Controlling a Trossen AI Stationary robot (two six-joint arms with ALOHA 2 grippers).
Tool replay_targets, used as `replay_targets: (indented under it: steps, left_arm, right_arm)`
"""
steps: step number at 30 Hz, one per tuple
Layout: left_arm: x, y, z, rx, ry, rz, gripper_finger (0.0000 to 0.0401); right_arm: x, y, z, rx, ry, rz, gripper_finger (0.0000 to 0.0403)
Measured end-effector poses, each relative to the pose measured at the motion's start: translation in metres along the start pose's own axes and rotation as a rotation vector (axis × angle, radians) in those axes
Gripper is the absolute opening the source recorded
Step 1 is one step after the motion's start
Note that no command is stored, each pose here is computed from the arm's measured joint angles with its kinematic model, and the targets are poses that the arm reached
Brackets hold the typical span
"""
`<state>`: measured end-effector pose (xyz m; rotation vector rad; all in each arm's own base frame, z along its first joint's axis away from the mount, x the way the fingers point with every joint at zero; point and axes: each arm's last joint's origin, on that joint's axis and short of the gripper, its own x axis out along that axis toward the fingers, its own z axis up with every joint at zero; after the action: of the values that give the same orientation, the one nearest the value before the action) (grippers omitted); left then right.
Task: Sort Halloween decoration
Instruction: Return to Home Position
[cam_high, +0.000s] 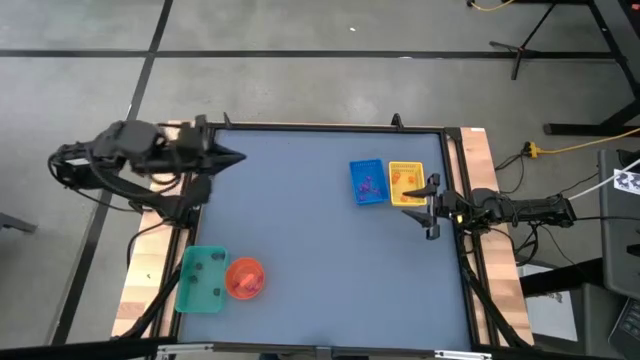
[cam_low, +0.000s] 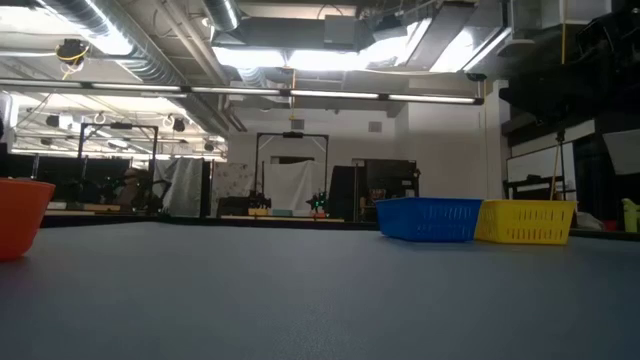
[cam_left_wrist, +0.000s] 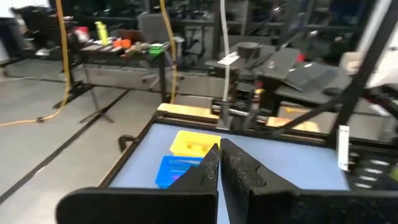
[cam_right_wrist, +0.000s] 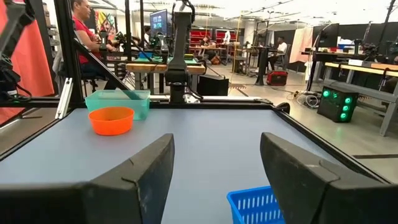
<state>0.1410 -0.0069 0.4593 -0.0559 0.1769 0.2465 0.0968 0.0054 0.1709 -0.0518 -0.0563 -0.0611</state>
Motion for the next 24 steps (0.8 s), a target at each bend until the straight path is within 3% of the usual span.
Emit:
replay_targets:
  steps: [5, 8, 24]
  left_arm:
    - [-0.026, 0.004, -0.026, -0.031, -0.024, -0.069, 0.0003]
    - [-0.033, 0.008, -0.051, -0.054, -0.046, -0.054, 0.0001]
    - [-0.022, 0.018, -0.183, -0.062, -0.198, -0.111, 0.0]
  right_arm:
    - [0.0, 0.0, 0.0, 0.007, 0.004, 0.0, 0.0239]
    - [0.0, 0.0, 0.0, 0.007, 0.003, 0.0, 0.0239]
    - [0.0, 0.0, 0.0, 0.009, 0.002, 0.0, 0.0239]
